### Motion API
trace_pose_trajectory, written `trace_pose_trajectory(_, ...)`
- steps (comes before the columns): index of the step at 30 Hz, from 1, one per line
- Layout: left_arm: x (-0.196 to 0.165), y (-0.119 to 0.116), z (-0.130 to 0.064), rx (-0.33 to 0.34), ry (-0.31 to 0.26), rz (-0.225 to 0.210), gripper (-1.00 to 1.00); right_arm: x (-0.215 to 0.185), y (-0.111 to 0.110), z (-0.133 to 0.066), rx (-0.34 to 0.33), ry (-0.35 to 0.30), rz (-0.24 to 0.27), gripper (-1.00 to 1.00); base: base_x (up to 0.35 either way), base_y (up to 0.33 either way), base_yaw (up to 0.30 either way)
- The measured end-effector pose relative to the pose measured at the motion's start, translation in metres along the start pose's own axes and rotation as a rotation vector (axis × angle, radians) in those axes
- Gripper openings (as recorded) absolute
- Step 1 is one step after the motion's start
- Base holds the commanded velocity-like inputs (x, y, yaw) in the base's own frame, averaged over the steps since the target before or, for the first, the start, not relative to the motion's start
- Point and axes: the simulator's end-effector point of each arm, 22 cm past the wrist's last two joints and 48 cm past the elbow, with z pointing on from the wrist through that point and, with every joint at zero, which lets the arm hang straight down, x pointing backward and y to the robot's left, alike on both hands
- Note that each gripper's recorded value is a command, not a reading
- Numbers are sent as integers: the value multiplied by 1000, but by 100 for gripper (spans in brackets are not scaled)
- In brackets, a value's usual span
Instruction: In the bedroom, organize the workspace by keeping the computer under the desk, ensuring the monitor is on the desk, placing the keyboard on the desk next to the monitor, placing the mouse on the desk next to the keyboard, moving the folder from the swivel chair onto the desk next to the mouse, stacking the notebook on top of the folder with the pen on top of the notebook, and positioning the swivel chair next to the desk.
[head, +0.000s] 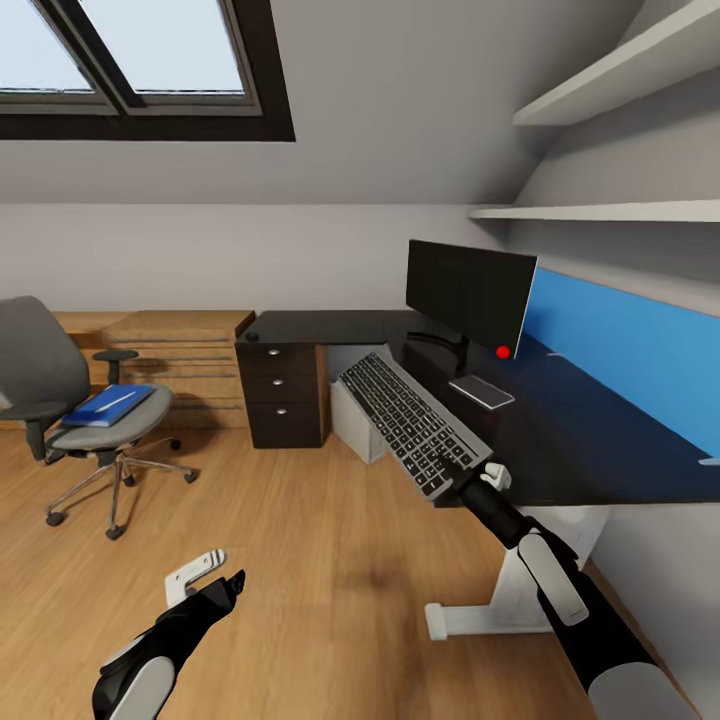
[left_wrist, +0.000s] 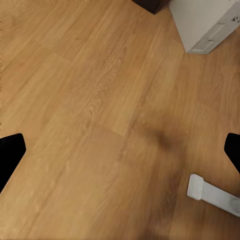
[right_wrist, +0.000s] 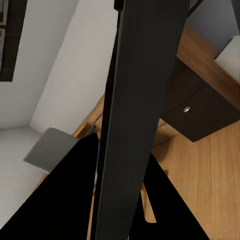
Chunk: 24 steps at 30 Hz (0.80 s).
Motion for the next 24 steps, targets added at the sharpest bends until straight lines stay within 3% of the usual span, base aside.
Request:
trace_pose_trajectory(15,-20,-6,-14,-6,-3,-1,100,-7,12,4,28,15,3,-100,324,2,0)
trace_pose_trajectory(24,-19,-8,-14,-3,-1,-1,100,-6,8,5,44,16,4,-100,61,47,0)
